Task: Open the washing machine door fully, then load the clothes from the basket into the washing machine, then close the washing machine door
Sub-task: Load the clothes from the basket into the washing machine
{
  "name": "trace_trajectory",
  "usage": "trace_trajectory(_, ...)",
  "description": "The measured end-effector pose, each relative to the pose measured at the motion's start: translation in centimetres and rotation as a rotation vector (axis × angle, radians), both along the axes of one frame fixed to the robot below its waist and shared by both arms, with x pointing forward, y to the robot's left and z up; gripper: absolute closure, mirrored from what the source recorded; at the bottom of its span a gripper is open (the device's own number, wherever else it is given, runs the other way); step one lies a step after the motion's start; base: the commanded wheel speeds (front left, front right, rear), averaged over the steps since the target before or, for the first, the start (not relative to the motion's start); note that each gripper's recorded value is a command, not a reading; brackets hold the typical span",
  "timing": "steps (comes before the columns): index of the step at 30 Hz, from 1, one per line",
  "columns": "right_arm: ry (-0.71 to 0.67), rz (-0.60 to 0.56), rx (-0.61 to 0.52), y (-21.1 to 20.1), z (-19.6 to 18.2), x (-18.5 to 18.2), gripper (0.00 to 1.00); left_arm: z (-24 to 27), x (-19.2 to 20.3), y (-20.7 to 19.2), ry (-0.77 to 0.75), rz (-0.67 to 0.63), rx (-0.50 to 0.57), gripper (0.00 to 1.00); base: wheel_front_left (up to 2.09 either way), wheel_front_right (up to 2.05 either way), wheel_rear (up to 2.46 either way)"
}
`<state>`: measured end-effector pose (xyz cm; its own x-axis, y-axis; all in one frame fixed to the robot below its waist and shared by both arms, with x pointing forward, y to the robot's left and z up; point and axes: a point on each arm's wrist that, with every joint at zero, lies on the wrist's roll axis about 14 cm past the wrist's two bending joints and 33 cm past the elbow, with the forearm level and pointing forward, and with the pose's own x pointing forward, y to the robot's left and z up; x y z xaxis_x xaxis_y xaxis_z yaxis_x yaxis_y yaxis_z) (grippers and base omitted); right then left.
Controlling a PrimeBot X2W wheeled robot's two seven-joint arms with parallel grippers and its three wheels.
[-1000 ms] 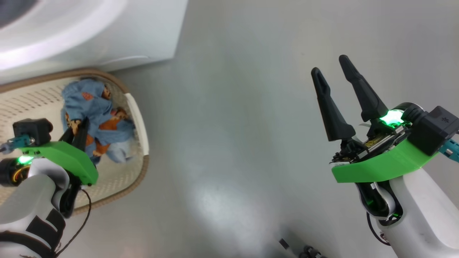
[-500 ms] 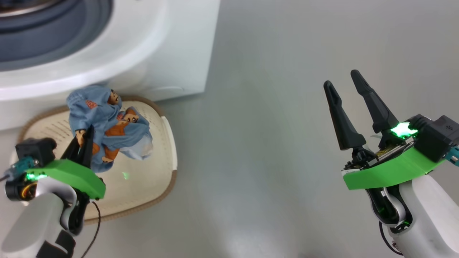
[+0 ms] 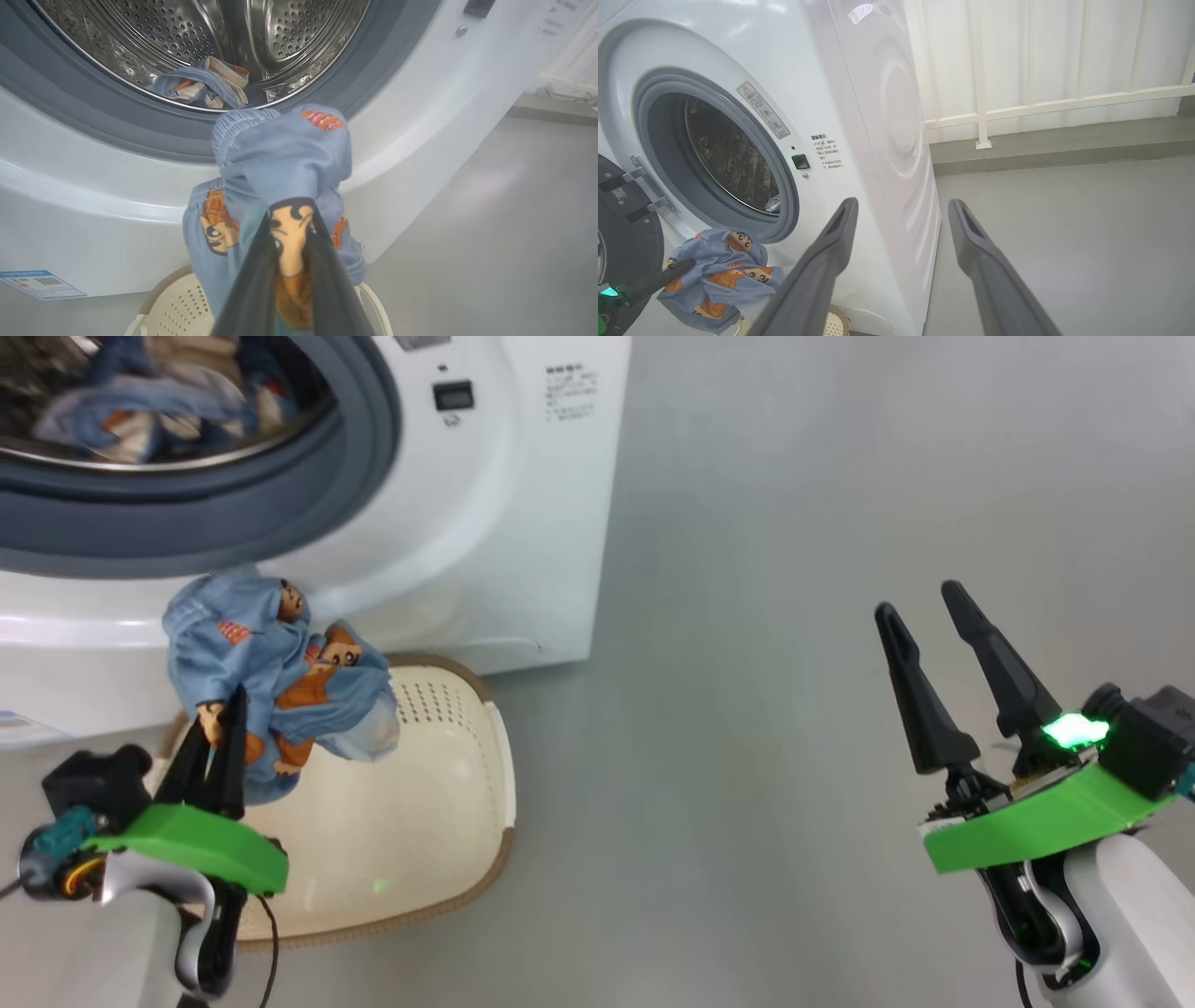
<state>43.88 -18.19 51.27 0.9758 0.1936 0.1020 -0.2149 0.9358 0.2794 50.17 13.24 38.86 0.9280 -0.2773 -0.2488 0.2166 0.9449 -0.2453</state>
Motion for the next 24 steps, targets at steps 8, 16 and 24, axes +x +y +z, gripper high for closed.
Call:
trace_trajectory(8,-0.027,0.005,0.010,0.2,1.4,-1.9,0.00,4.5,-2.0,2.6,-0.128,0.078,0.024,1.00,0.00,0.00,0.00)
trace_trajectory(16,-0.049,-0.005,0.020,-0.1,2.4,-3.2,0.00,7.4,-4.2,5.1,-0.213,0.160,0.035,1.00,0.00,0.00,0.00)
trace_trajectory(24,-0.054,-0.009,0.020,-0.3,2.6,-4.2,0.00,8.6,-6.0,6.2,-0.251,0.205,0.036,1.00,0.00,0.00,0.00)
